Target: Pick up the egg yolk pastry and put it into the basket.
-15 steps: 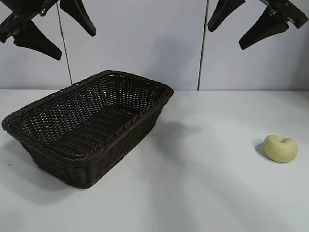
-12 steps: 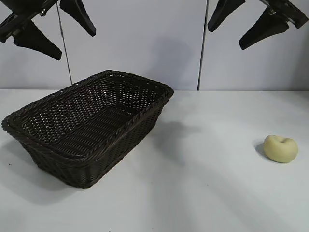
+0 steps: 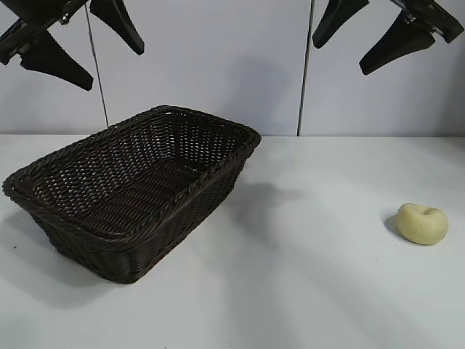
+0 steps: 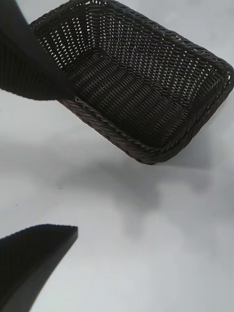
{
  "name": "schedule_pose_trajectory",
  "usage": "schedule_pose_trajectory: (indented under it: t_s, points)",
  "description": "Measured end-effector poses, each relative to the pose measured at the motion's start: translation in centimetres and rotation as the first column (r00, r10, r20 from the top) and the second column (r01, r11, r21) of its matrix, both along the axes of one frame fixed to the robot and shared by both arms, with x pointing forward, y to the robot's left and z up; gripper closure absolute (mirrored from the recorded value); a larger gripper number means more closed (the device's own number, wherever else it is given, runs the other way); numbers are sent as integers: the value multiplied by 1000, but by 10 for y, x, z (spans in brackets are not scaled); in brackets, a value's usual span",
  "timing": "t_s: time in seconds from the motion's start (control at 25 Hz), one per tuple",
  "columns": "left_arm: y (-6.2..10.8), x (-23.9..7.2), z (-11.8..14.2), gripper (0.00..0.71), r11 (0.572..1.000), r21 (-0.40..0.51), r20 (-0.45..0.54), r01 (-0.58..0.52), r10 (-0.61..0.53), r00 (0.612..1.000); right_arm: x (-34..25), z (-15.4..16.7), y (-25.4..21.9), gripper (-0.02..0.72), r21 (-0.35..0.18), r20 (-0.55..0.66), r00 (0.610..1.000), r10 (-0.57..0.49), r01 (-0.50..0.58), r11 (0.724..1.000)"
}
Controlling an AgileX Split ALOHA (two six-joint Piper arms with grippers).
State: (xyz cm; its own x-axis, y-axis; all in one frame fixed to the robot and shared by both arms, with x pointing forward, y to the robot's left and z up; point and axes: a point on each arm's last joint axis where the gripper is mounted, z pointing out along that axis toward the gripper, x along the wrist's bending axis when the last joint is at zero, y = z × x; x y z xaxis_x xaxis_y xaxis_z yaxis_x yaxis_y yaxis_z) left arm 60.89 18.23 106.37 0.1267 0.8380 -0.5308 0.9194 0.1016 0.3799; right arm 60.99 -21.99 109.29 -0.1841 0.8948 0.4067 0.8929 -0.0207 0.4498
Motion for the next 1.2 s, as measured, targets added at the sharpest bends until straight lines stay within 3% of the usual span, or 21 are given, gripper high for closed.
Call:
schedule_pose_trajectory:
  t_s: [0.72, 1.2]
  points:
    - [0, 2, 1, 151, 1000, -1, 17, -12, 12, 1000, 0, 0, 0, 185, 0, 0, 1000, 0, 0, 1000]
    - [2, -22, 12, 154, 999, 10, -103, 39, -38, 994, 0, -1, -1, 185, -12, -1, 1000, 3, -3, 1000]
